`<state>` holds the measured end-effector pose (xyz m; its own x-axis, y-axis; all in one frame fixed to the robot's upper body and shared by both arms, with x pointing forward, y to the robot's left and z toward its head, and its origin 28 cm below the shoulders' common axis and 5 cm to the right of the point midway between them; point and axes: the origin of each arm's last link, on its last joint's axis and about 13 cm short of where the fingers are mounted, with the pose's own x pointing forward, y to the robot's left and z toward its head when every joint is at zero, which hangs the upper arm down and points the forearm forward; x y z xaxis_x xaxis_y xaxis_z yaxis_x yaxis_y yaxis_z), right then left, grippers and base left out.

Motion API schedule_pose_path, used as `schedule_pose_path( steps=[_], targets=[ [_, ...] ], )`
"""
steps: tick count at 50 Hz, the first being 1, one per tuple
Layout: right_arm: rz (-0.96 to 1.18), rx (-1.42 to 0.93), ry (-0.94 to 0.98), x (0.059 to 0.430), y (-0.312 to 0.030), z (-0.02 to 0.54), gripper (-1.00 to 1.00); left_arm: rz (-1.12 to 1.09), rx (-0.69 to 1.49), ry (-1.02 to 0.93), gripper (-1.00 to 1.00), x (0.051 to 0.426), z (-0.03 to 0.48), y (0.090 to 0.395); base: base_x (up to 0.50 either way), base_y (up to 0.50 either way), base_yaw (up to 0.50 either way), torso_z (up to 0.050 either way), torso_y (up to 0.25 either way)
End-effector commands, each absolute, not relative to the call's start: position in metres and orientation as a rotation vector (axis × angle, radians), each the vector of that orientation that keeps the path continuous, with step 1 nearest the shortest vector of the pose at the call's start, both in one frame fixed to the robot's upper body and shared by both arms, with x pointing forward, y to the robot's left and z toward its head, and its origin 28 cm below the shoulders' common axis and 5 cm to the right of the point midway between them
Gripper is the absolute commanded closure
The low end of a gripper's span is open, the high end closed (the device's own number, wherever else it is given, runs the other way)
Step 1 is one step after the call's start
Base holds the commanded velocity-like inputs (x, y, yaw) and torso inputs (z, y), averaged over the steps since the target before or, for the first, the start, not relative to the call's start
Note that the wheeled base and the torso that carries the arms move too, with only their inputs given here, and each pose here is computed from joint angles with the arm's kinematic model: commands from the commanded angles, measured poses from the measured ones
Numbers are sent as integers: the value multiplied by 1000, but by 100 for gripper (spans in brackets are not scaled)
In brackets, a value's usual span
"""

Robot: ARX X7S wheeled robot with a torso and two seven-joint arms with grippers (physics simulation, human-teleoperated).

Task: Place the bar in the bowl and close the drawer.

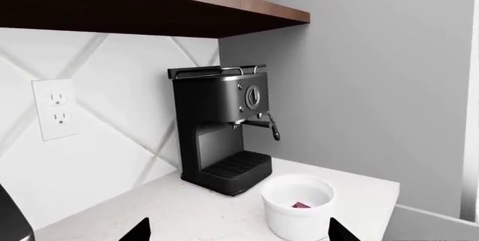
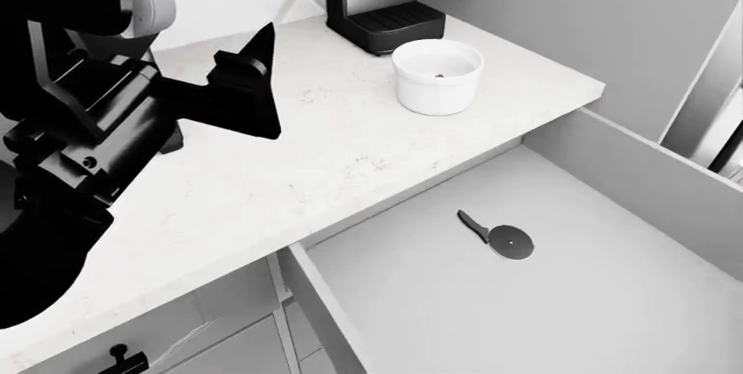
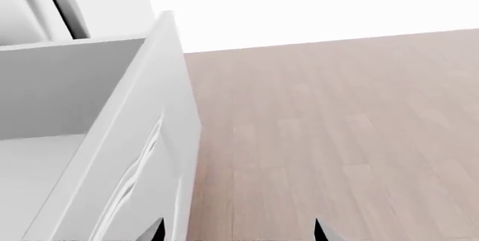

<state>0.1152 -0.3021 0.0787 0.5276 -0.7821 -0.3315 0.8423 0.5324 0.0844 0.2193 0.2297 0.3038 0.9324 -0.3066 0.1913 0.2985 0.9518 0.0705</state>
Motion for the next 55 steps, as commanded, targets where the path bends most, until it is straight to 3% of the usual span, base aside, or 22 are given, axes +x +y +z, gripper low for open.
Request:
schedule_pose_path(
  steps=[1,55],
  targets=[
    [-871,304,291,136,-285,65,-100,-334,35,-254,-100,221,310,226,0,0,0,0,0],
    [-607,313,369,227,-225,39,-100,-332,28,-251,-100,222,306,228,0,0,0,-1,0]
  ],
)
